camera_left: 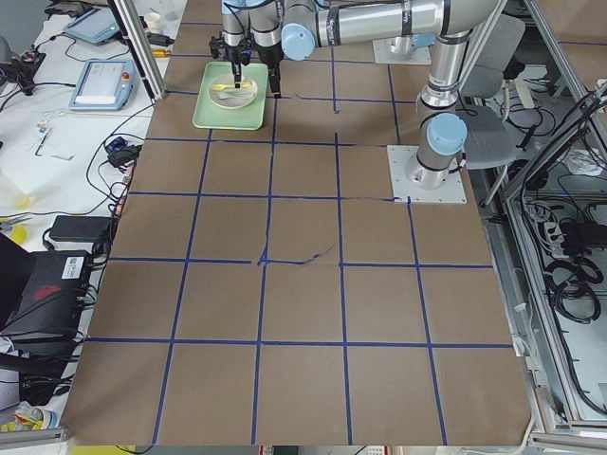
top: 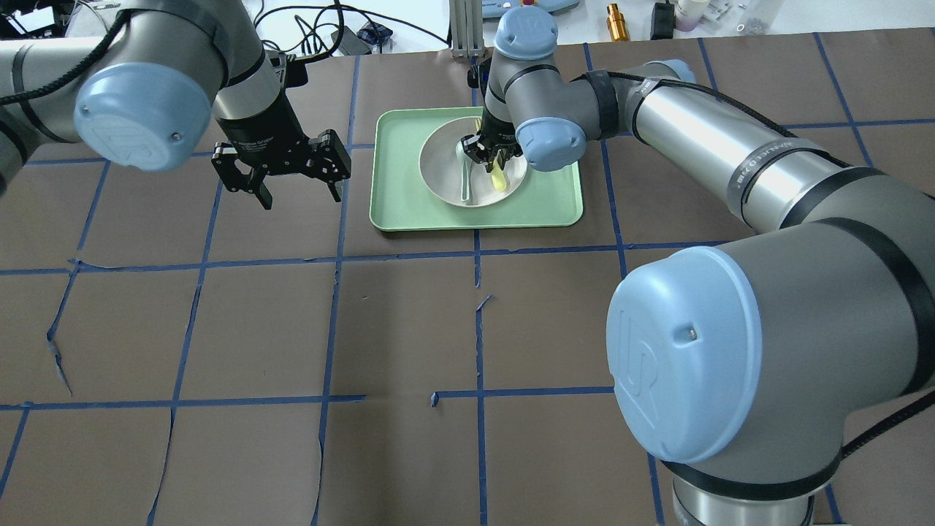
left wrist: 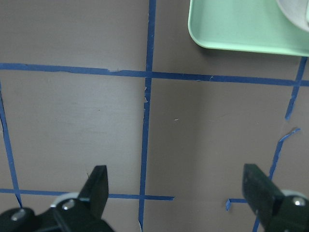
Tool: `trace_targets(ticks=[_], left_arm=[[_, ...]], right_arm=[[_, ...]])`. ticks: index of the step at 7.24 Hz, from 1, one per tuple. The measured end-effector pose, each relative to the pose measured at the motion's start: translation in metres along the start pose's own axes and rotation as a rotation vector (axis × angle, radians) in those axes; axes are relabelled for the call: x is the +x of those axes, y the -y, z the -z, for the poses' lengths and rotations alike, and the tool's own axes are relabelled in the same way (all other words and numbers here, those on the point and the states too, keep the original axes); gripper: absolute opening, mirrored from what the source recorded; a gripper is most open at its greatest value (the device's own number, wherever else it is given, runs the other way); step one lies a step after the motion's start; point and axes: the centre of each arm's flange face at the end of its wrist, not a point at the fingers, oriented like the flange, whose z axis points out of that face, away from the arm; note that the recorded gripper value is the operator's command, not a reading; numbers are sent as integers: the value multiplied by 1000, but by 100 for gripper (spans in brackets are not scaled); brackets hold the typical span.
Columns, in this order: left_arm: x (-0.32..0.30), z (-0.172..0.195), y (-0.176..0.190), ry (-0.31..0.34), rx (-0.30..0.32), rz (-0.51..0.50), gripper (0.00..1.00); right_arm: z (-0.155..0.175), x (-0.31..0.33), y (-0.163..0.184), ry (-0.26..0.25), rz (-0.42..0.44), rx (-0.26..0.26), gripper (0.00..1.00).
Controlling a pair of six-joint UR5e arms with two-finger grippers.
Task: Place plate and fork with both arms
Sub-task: 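Lift the yellow fork with the right gripper and lower it beside the plate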
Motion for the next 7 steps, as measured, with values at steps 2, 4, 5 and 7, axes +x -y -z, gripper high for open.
trace_targets(ticks=[2, 4, 5, 7], left_arm=[[0, 0, 0, 0, 1, -1, 100], [-1, 3, -1, -1, 5, 3, 100], [0, 1, 1, -3, 5, 8, 100], [1, -10, 8, -8, 3, 16, 100]], right_arm=[[40, -2, 1, -6, -25, 31, 0], [59, 20, 4, -40, -53, 50, 0], [59, 45, 6, -51, -83, 46, 0], [40, 83, 6, -59, -129, 11, 0]])
